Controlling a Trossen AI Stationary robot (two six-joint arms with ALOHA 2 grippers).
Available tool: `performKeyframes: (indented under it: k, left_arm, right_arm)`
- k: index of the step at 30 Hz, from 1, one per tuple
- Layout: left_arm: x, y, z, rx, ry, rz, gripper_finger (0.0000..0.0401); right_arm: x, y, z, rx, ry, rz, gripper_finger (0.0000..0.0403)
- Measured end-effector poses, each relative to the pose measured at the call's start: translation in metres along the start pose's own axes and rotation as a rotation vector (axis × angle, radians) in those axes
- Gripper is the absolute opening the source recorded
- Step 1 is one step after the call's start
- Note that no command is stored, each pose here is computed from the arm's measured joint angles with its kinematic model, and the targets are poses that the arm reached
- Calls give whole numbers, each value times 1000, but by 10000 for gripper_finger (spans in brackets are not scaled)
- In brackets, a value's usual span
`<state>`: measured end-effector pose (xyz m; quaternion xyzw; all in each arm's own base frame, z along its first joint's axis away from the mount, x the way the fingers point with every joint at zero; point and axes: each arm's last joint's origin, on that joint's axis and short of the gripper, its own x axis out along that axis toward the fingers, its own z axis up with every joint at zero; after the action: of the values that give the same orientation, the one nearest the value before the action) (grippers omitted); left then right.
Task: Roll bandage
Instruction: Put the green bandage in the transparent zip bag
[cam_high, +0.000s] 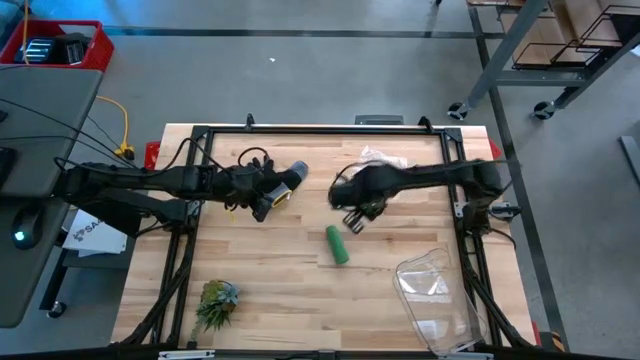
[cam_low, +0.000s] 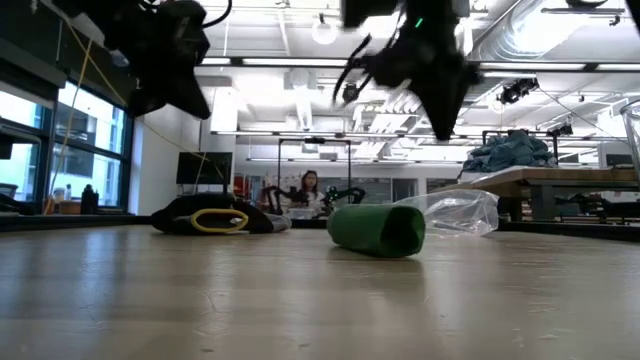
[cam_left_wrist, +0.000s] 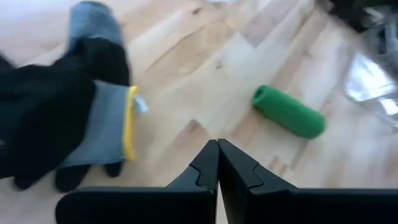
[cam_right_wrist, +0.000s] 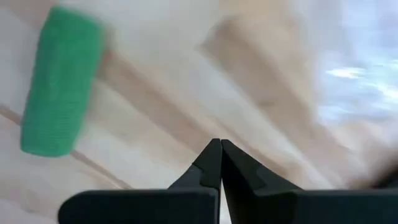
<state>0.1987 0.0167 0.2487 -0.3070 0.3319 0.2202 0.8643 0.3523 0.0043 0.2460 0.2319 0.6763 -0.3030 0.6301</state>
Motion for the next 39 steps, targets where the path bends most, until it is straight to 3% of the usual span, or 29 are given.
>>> performKeyframes:
  k: [3,6,8,10,13,15,20,22,25,30,34,39]
  left_arm:
    - [0,-3,3,-16,-23,-45,0]
    - [0,-8,9,-27,-79,-91,0]
    - [-1,-10,13,-25,-131,-106,0]
    - [3,-12,20,-10,-191,-112,3]
    - [19,-8,36,-3,-264,-102,19]
    - [36,-4,50,-28,-277,-131,37]
    - [90,-3,87,-34,-219,-259,104]
    - [113,-9,102,67,-198,-281,132]
    - [148,-22,118,349,-177,-247,171]
    - [196,-40,130,791,-118,-73,221]
    - [223,-45,126,970,-58,-2,243]
    - [247,-42,116,1066,7,76,248]
  right_arm:
    - [-25,-32,-8,87,-65,-11,0]
    - [-29,-76,-19,247,-74,1,0]
    - [-29,-104,-28,337,-98,73,0]
    - [-29,-124,-35,409,-154,220,0]
    - [-30,-141,-41,489,-276,437,0]
    - [-34,-147,-45,532,-369,522,0]
    - [-39,-157,-57,565,-465,496,7]
    - [-39,-160,-61,540,-470,436,18]
    - [-37,-163,-65,493,-452,359,43]
    - [-34,-169,-69,405,-417,287,90]
    - [-32,-173,-70,355,-390,259,106]
    - [-30,-178,-70,312,-373,229,108]
